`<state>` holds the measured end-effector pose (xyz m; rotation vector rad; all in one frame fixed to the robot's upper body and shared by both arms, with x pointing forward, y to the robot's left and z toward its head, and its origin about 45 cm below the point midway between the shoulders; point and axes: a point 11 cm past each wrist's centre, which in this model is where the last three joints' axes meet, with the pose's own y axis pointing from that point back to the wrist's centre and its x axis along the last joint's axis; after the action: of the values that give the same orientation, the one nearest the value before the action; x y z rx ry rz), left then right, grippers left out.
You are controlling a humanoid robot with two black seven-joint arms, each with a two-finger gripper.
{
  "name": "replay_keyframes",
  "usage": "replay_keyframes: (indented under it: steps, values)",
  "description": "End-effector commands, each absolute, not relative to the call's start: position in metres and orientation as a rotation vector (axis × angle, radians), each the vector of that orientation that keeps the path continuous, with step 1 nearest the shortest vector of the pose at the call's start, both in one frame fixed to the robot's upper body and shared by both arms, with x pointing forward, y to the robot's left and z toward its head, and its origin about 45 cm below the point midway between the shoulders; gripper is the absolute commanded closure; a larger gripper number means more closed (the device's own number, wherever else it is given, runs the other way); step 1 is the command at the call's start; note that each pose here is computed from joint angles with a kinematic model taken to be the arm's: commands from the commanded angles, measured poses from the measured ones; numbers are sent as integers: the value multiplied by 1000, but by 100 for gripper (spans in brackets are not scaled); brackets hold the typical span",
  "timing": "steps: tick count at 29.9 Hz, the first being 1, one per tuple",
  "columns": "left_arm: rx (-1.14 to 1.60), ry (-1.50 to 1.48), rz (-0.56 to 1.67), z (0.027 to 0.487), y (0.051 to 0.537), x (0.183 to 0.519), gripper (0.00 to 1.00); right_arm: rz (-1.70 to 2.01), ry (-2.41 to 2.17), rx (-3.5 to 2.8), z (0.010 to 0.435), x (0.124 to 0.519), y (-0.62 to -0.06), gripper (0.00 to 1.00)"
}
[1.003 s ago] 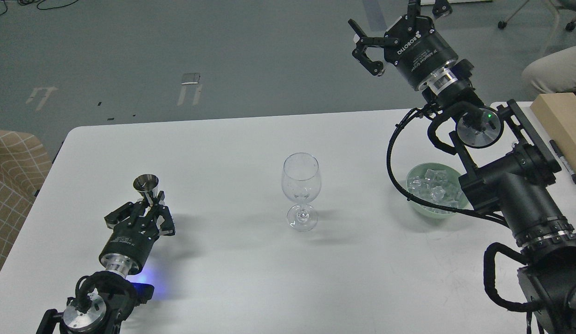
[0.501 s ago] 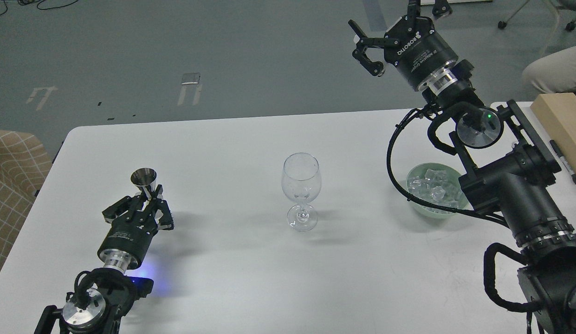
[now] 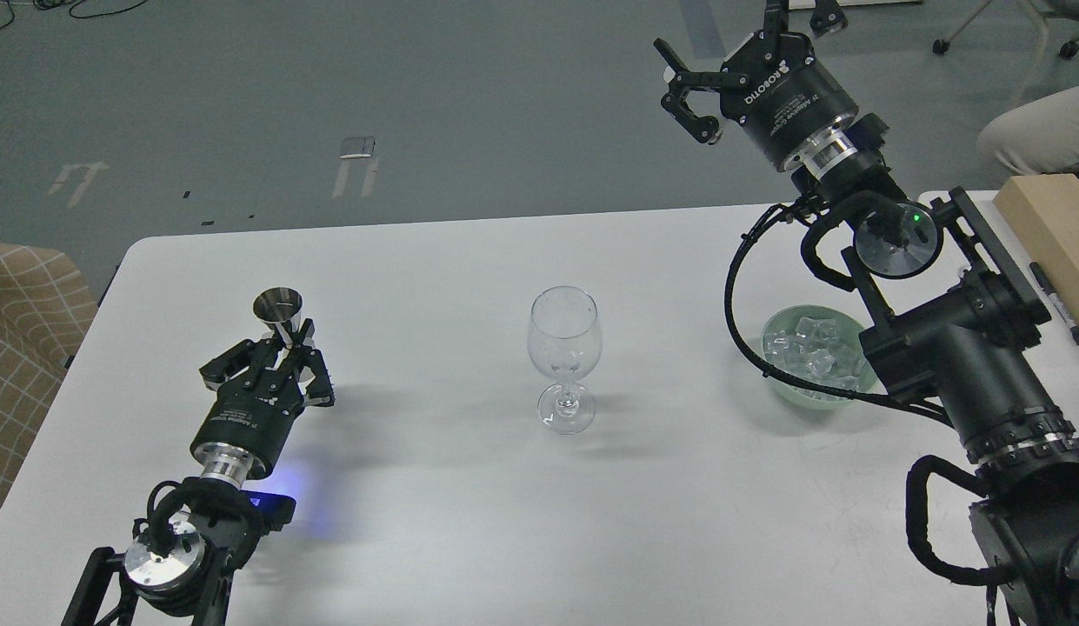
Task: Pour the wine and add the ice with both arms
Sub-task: 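Carry the jigger with the left gripper toward the wine glass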
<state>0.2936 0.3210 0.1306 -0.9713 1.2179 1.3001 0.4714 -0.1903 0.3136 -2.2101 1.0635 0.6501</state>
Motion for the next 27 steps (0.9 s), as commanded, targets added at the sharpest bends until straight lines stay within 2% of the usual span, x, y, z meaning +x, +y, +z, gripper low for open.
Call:
replay_keyframes:
  steps: [1,17,27]
  values:
    - [-971,1218,1298,131,321,294,91,654,1065,-2210,312,471,-191,0]
    - [-972,1186,1242,149,310,313,91,671,1077,-2205,303,468,-193,0]
    - [-873,1140,1185,163,300,326,91,673,1079,-2203,302,467,-193,0]
